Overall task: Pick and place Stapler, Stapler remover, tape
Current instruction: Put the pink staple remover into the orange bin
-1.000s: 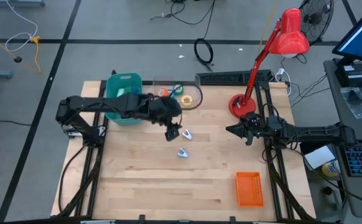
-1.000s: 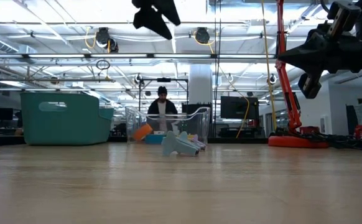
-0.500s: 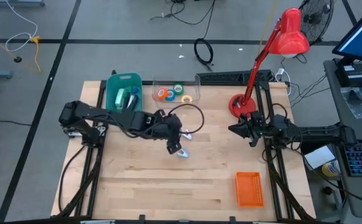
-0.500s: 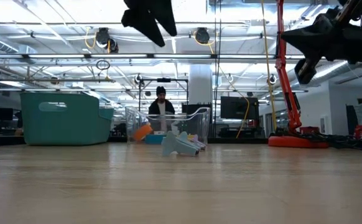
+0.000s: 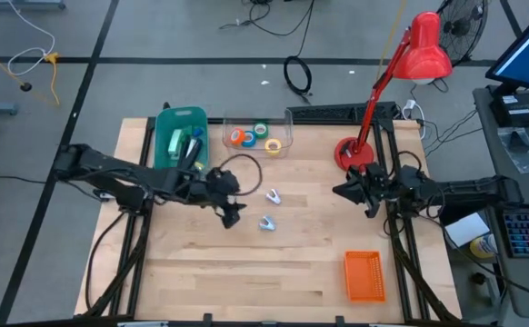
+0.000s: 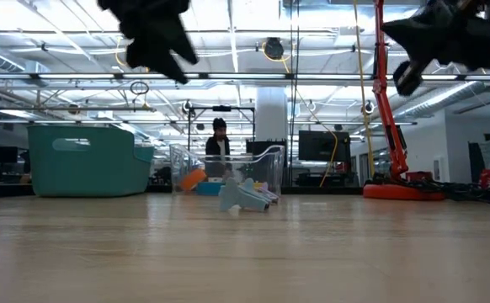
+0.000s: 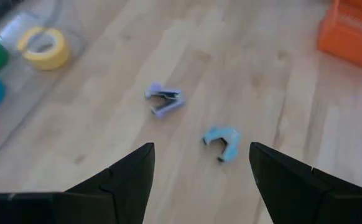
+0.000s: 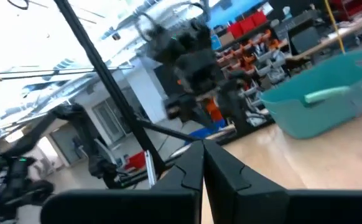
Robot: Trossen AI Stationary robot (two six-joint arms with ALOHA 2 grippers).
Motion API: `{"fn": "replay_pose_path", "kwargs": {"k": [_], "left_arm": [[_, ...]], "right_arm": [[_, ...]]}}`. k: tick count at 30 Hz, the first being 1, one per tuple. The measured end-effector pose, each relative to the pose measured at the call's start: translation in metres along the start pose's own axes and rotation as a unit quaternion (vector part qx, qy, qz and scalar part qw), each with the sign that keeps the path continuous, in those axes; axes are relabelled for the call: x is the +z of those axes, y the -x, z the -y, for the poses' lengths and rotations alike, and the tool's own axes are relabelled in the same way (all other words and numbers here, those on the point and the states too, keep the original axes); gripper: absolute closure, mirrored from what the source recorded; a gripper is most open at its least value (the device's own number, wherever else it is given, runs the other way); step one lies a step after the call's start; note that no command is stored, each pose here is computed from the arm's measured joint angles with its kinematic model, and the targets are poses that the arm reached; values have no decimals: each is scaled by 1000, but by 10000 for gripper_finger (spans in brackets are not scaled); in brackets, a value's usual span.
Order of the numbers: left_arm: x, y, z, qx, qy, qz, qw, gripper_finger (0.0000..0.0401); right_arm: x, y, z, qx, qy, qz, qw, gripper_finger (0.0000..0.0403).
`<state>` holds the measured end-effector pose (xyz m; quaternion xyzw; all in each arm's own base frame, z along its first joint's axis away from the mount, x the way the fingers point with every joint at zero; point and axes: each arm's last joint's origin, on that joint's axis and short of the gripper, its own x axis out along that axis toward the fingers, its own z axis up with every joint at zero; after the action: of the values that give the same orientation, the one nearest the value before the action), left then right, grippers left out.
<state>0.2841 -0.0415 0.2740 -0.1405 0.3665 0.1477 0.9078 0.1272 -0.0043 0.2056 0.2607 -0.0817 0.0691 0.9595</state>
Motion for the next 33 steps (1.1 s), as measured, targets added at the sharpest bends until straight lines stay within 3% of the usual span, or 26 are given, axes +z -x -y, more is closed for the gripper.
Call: {"fn": "replay_pose_path", "kwargs": {"k": [10,22,33], "left_arm": [[-46,40,-45,-23,24,41,999,135],[-96,82,-84,-61,41,105,992,135],[-128,103,-107,-70,29,95,993,135]], "right_arm": [[11,-39,-11,-36,6,-70,997,399],[3,-105,-19,-88,17,-147,985,399],[-3,-164,-24,-120,51,-202,971,399]]}}
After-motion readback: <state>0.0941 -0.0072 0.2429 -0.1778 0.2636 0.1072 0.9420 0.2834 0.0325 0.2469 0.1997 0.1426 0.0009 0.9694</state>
